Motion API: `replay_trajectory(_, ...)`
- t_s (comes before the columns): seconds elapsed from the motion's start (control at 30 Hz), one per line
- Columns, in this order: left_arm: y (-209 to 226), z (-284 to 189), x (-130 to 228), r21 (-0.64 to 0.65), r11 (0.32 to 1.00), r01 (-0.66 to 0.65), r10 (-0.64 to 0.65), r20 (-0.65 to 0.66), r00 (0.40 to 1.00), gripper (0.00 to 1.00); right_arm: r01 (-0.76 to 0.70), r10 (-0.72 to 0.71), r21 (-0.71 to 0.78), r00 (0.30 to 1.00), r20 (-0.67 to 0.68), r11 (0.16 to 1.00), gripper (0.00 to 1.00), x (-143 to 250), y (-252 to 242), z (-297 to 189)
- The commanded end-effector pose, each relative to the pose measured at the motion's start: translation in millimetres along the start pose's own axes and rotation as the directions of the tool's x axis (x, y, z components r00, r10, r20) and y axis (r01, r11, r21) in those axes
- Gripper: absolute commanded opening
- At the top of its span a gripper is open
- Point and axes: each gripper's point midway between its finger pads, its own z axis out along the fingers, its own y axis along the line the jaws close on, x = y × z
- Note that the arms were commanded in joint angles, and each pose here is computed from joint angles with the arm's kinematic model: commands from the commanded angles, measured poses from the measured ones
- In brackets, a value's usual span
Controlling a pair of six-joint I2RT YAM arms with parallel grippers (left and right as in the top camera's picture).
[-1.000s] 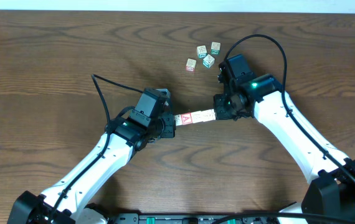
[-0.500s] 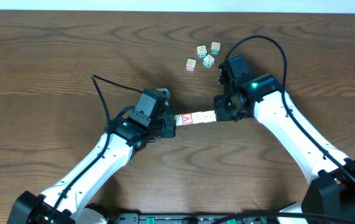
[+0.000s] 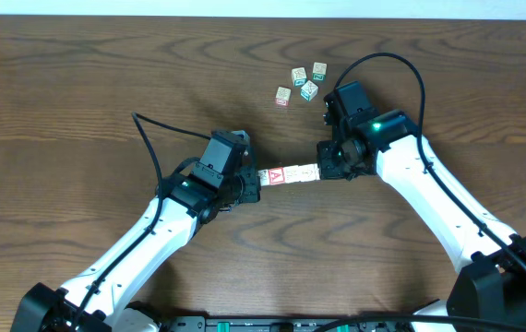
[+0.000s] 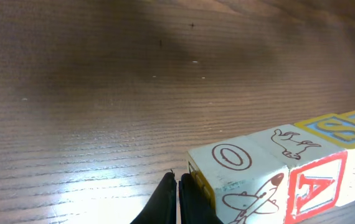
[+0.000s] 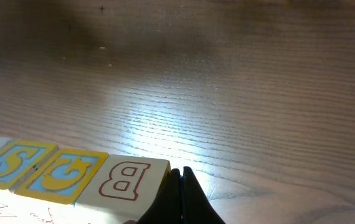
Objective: Lift 5 blocks
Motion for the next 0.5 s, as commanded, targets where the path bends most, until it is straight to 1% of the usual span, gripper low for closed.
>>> replay_trajectory(0.0,-70.0,-18.6,8.4,0.264,0.962,-0.064,0.077,-0.039,0.996,0.07,0.064,-0.097,-0.354,0.992,-0.076,0.933,0.01,24.9,89.7,-22.0)
replay_trajectory(0.47,-69.0,-18.5,7.6,0.255,0.967,0.004,0.009,-0.051,0.999,0.07,0.048,-0.082,-0.353,0.993,-0.081,0.934,0.01,24.9,89.7,-22.0)
